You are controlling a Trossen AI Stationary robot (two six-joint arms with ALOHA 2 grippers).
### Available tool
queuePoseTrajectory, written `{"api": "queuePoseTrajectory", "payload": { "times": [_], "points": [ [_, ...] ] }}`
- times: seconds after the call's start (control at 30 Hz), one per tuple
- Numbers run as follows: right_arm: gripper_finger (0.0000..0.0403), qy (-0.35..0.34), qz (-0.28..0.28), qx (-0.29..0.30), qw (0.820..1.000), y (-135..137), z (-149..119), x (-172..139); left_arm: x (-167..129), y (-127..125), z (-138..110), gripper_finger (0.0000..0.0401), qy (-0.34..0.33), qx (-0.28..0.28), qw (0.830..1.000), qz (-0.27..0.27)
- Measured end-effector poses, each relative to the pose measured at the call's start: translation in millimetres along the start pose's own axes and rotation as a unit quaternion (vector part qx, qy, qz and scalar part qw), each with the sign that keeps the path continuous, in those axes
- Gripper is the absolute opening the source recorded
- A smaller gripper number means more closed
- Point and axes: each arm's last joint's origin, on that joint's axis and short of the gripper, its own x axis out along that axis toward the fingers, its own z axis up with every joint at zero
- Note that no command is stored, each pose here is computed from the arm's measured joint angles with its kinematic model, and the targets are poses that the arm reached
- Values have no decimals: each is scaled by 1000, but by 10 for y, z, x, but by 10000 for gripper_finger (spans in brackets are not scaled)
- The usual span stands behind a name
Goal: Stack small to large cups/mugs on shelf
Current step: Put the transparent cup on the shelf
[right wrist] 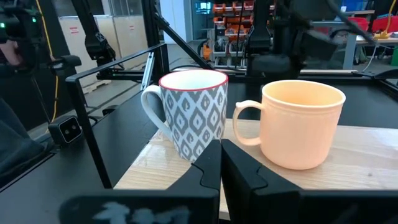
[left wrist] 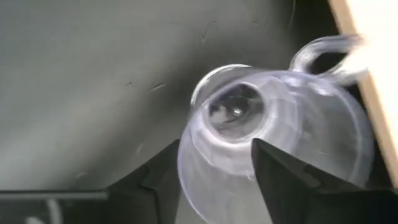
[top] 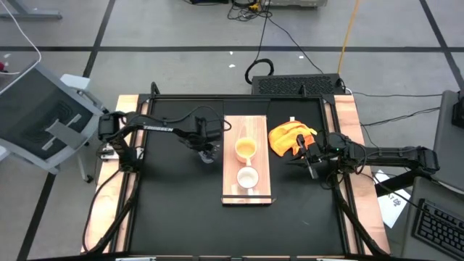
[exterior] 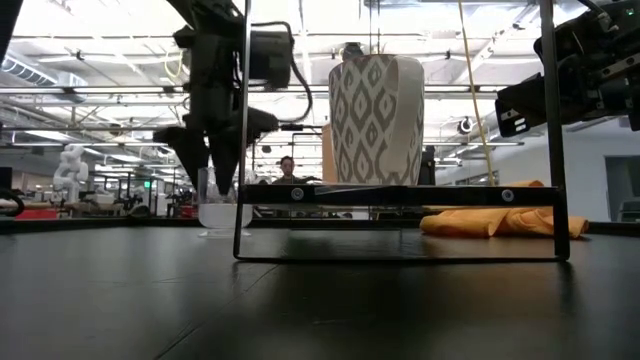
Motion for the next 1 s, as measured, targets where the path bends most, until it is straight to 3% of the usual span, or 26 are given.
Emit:
{"api": "queuePoseTrajectory", "payload": {
  "times": [0.27,0.43,0.7,1.0],
  "points": [
    [0,0,0,2,1000,0,-1,0,145,-35,36,81,10,60,998,9],
    [0,0,0,1,1000,0,-1,1,144,-18,48,9,9,146,989,14],
    [0,0,0,2,1000,0,-1,1,133,44,33,5,24,328,943,47],
    [0,2,-2,3,1000,-2,-4,2,131,91,80,5,29,458,887,57]
  ]
}}
